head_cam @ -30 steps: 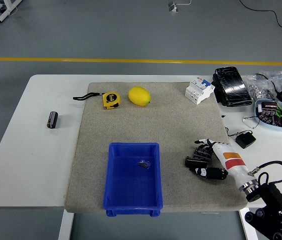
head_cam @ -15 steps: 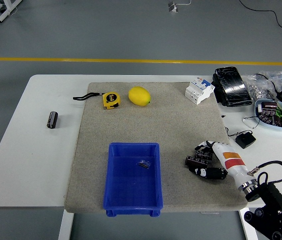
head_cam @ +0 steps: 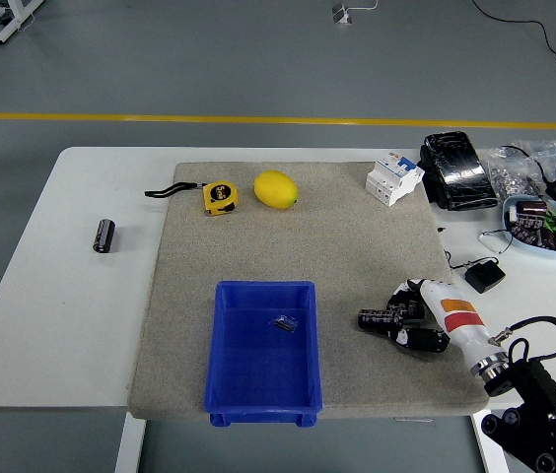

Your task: Pick up the battery,place it into the box

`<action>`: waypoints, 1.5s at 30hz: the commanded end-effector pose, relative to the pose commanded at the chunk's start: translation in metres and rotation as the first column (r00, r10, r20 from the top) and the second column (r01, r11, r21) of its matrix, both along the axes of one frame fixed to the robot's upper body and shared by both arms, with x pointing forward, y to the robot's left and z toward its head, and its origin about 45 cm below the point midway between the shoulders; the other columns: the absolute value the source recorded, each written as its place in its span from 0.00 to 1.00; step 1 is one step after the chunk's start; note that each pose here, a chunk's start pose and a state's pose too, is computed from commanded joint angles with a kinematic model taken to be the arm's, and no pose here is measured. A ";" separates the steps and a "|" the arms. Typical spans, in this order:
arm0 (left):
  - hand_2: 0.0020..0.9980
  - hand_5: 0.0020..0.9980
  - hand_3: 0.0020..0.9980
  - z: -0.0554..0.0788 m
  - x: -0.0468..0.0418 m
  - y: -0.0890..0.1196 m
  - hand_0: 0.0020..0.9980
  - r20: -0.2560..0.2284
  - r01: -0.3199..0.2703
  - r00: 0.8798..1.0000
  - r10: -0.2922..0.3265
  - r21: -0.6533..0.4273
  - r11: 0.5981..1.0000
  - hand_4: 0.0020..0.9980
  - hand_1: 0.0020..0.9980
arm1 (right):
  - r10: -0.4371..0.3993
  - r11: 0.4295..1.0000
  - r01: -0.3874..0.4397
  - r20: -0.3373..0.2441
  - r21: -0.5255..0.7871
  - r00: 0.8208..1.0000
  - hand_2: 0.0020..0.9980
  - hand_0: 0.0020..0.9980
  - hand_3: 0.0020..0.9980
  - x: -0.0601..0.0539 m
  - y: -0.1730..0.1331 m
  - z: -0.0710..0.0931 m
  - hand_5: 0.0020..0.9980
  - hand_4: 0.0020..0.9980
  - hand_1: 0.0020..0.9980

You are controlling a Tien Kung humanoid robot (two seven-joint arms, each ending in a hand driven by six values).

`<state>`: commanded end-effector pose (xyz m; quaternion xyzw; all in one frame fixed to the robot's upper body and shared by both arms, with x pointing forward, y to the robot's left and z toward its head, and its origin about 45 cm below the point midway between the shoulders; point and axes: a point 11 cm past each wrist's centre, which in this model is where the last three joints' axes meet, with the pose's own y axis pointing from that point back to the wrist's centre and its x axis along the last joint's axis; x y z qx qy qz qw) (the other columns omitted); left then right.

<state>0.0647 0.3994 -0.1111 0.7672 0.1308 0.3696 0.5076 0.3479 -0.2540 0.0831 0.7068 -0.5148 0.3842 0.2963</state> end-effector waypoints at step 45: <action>0.68 0.70 0.62 0.001 0.0028 0.001 0.68 -0.007 0.029 1.000 -0.029 0.002 1.000 0.62 0.63 | -0.011 1.000 0.011 0.035 0.018 0.999 0.40 0.00 0.44 0.008 -0.003 0.014 0.16 0.78 0.21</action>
